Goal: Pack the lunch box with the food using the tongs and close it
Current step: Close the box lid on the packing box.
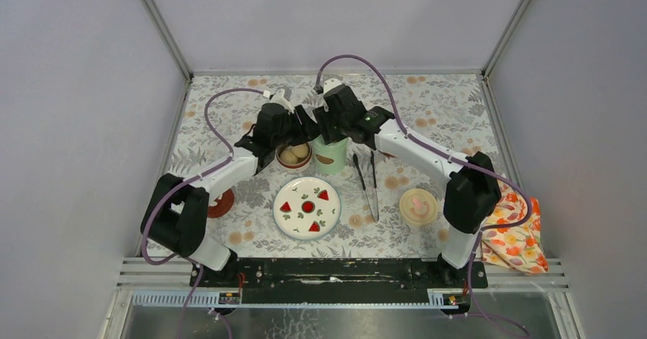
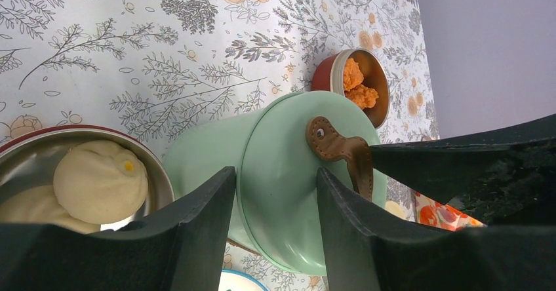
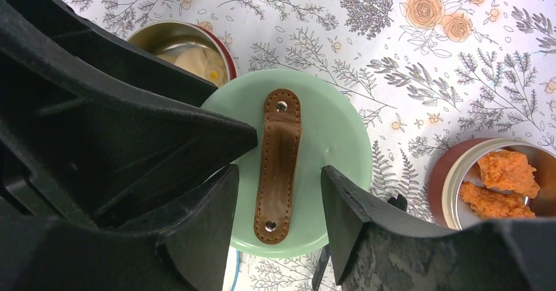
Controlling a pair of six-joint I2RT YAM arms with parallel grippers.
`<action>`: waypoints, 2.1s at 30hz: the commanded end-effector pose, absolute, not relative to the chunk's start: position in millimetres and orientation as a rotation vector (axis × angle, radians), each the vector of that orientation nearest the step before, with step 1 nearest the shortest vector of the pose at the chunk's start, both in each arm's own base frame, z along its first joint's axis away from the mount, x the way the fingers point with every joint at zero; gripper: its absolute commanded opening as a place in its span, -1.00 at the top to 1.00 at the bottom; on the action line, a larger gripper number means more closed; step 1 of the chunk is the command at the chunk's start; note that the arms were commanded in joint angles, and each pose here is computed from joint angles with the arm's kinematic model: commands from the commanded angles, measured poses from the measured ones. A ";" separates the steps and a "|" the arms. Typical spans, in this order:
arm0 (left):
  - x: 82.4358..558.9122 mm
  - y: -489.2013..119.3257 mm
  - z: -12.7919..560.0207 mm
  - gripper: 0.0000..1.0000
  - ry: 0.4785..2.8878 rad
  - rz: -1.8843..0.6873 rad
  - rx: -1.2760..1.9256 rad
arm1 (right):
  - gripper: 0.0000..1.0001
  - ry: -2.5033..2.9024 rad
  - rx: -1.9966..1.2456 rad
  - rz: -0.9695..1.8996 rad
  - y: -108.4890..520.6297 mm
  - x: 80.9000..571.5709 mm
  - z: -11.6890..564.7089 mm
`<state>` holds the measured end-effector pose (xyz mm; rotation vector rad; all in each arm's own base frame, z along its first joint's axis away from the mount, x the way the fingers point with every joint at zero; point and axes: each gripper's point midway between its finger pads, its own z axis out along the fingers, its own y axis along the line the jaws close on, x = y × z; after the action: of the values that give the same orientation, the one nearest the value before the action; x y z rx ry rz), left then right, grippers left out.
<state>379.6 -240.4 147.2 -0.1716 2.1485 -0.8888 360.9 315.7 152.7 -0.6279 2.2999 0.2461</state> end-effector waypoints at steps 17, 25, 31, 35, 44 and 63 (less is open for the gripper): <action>267.0 -207.3 0.9 -0.08 2.737 -0.508 -0.121 | -0.11 2.936 -0.780 0.130 237.8 237.4 12.0; 269.3 -206.8 8.2 -0.08 2.708 -0.512 -0.122 | -0.24 2.645 -0.709 0.357 284.1 285.9 96.1; 287.4 -220.3 20.6 -0.08 2.681 -0.552 -0.104 | -0.21 2.621 -0.727 0.234 275.3 299.8 112.7; 292.0 -221.9 22.3 -0.08 2.683 -0.546 -0.093 | -0.15 2.679 -0.752 0.150 258.6 289.3 92.9; 277.8 -219.1 -2.3 -0.09 2.741 -0.551 -0.107 | -0.05 2.855 -0.811 -0.171 202.7 252.1 32.9; 358.3 -239.9 124.8 -0.54 2.441 -0.704 -0.124 | -0.30 2.354 -0.605 0.342 285.7 319.0 201.8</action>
<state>384.0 -256.9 153.9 -0.1617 2.2356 -0.8078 336.8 294.5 174.3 -0.6156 2.3529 0.2784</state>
